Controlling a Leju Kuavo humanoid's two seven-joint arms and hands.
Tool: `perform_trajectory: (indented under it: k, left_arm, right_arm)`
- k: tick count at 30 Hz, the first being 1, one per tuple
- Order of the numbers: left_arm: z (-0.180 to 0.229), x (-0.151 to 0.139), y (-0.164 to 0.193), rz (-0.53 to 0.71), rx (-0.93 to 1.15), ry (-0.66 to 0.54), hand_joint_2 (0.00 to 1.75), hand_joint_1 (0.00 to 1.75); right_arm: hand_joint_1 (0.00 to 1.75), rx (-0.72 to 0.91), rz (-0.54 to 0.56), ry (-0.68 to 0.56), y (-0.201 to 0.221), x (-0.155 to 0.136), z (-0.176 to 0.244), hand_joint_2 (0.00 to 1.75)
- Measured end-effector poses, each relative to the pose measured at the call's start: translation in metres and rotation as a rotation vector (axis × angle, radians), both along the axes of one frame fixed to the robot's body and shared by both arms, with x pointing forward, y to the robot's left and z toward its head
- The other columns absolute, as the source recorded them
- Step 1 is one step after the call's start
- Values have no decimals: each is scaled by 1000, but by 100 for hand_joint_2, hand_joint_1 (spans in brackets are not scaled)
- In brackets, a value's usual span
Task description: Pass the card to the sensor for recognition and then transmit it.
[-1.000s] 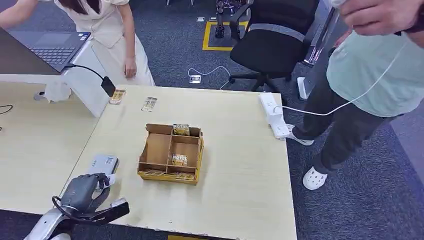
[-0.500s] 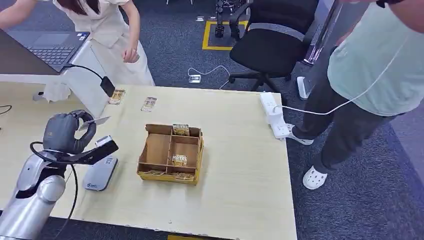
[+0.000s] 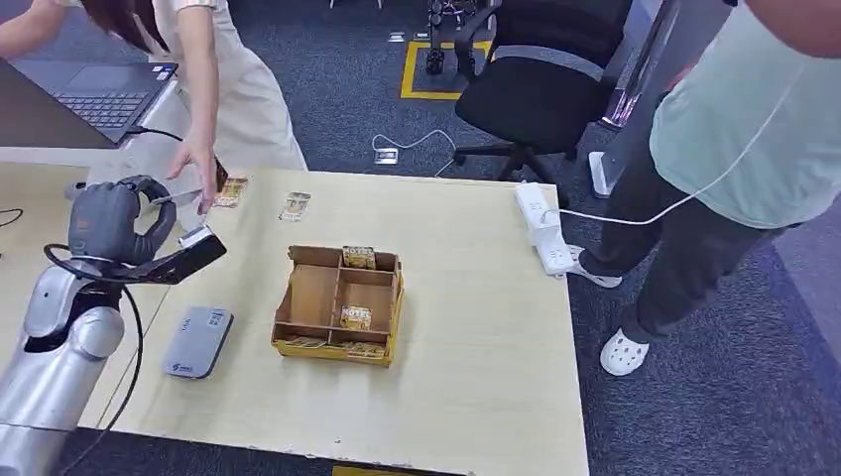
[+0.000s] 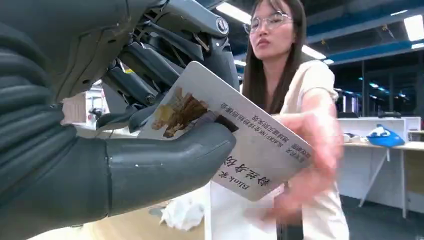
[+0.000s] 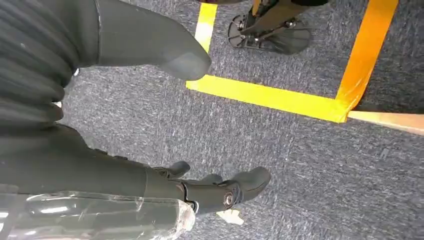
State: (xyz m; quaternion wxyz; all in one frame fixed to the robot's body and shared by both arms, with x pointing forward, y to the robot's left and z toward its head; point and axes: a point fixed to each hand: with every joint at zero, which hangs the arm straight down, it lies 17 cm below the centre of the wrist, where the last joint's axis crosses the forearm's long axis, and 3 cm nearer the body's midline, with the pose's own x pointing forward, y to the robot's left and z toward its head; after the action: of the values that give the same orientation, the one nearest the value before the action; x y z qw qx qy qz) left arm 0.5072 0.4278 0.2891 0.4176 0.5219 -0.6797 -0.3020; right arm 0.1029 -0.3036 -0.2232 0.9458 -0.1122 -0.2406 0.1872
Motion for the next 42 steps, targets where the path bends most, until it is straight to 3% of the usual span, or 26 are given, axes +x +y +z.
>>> perform_trajectory:
  k: [11,12,20,23,30,37,42]
  left_arm:
    - [1,8,-3,7,-20,-8,175,175]
    - [1,8,-5,6,-26,-12,175,0]
    - [0,9,-9,-8,-68,-14,175,0]
    - [-11,12,-11,-38,-114,46,175,0]
    - [-37,12,-26,-229,-247,231,175,0]
    - [-48,-27,-59,-510,-80,452,175,0]
    - [-42,-48,-75,-578,78,476,175,0]
  right_arm:
    - [0,2,1,-8,2,4,-1,175]
    - [0,2,1,-8,3,4,-1,175]
    - [0,2,-5,-2,3,3,-1,175]
    - [0,-4,-11,0,2,2,-1,175]
    - [0,-6,-19,3,1,-2,-2,175]
    - [0,13,-26,-1,1,-5,-3,175]
    - [0,9,-39,5,-2,-10,-4,175]
